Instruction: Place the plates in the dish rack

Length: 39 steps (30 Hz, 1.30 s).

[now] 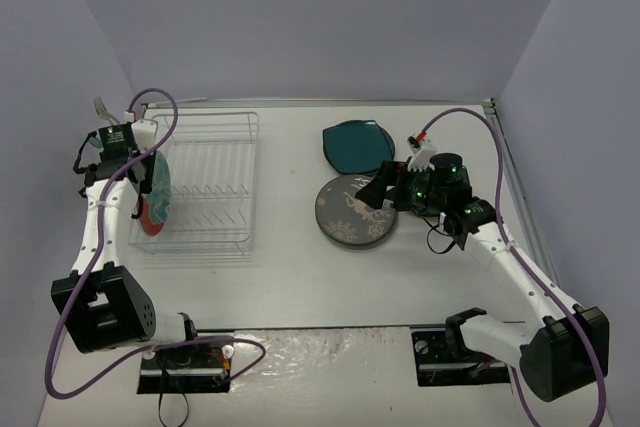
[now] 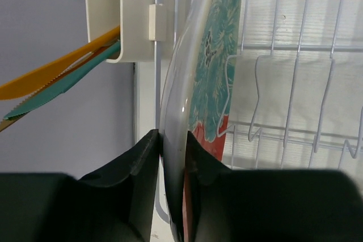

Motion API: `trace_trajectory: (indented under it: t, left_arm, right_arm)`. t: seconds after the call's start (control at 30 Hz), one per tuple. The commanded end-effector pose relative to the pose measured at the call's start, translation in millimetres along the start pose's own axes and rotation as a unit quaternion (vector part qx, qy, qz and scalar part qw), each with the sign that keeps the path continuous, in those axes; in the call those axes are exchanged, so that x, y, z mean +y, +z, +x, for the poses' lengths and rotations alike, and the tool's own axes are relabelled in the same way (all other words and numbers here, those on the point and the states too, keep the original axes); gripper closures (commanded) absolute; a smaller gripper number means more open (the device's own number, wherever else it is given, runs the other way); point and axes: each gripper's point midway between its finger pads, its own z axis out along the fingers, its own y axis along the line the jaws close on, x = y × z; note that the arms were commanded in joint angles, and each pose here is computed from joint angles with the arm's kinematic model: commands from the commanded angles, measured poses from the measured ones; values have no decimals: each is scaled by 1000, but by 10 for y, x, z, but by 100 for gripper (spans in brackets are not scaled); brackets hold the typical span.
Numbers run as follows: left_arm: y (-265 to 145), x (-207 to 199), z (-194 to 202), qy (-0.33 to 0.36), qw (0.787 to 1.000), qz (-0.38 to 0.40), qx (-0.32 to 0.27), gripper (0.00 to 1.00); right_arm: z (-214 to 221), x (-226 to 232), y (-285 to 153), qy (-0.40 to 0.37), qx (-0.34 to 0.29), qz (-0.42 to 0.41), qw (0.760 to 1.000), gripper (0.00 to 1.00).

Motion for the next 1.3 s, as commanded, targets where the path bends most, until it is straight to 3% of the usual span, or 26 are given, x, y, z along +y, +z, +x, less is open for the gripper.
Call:
trace_trajectory:
  t: [0.0,0.17,0.5,0.7,0.8,1.03,1.27]
  left_arm:
    - [-332,392,-498,-29,991,-79,-105,58]
    - [-336,432,-446,-39,990,-94,-96,35]
    - [-704,443,-631,-128,980,-84,-123,4]
    - [-1106,189,-767,-232,960,-19,-154,3]
    - [-1268,-17,-776,-268,948,33,-169,3]
    - [-1624,-826,-793,-260,925,197,-195,3]
    - [-1786,-1330,-515,-223,916,284,-175,3]
  right_arm:
    - [-96,-88,-58,16,-33,17,999,0]
    - [-35,-309,-54,53,-35,56,996,0]
    - [248,-913,-24,126,-34,175,976,4]
    - [432,-1159,81,144,-11,218,965,9]
    - [429,-1203,144,149,-17,222,963,17]
    - [483,-1247,336,159,-15,231,960,30]
    - [527,-1354,378,156,-13,255,954,43]
